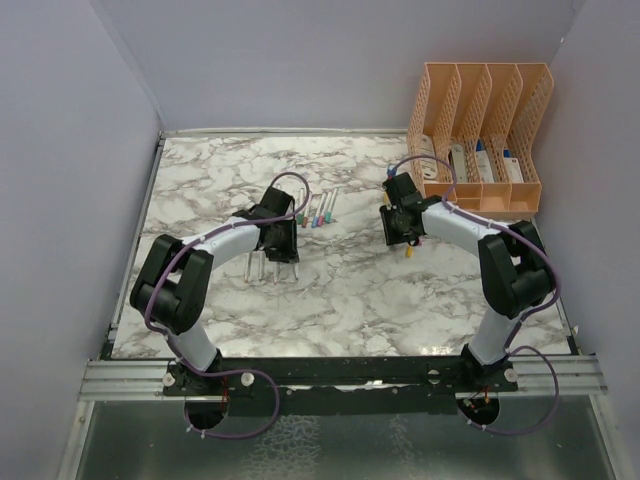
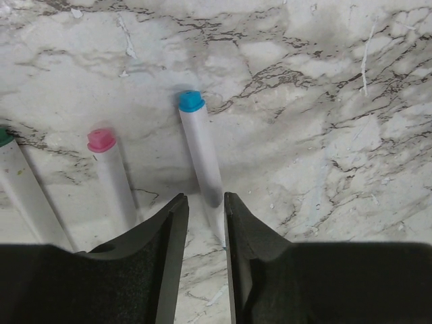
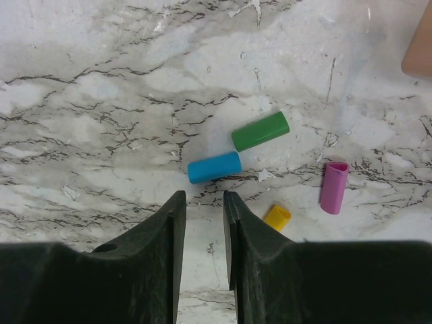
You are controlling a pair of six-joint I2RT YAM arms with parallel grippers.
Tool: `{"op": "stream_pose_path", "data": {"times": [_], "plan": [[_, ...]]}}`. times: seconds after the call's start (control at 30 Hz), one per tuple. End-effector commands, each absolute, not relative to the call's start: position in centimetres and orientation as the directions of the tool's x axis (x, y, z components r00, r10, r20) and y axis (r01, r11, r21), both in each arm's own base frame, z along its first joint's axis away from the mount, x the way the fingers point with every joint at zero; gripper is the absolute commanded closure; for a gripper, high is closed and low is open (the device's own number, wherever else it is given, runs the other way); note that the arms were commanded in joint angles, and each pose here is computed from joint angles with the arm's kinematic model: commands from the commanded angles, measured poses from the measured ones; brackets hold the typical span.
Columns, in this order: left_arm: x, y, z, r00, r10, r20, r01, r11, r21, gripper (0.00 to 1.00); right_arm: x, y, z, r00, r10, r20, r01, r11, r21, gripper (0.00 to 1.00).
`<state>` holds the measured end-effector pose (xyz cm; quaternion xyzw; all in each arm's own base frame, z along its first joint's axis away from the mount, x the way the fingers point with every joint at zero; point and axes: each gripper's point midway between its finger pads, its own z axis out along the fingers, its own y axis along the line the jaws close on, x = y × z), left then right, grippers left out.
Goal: Open the pen caps
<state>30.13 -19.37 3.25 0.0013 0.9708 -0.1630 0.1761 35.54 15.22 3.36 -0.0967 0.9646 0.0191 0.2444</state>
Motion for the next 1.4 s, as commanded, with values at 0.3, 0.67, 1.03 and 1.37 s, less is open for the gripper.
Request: {"op": "stream_pose_path", "data": {"times": [0.3,0.67,1.03,1.37], "plan": [[31.3,-17.9,5.6,-0.912,-0.092,-0.400,0.037,0.952,-0.304,0.62,37.8,17.8,8.9,-0.768,-0.170,-0.617,-0.277,0.957,0.081,0.60],[34.7,-18.4,15.1,-0.746,-0.208,-0.632,0.079,0.916,-0.394,0.25,41.8,24.4,9.9,-0.743,-0.182,-0.644,-0.353,0.924,0.147,0.38],[33.2,-18.3,16.8,-0.684,-0.328,-0.651,0.102,0.841,-0.531,0.01,46.2,29.7,8.0,-0.756,-0.193,-0.626,-0.355,0.924,0.144,0.34],[32.6,-17.6,16.7,-0.678,-0.348,-0.647,0.088,0.836,-0.541,0.01,46.7,30.7,5.6,-0.775,-0.201,-0.598,-0.333,0.935,0.118,0.40]]}}
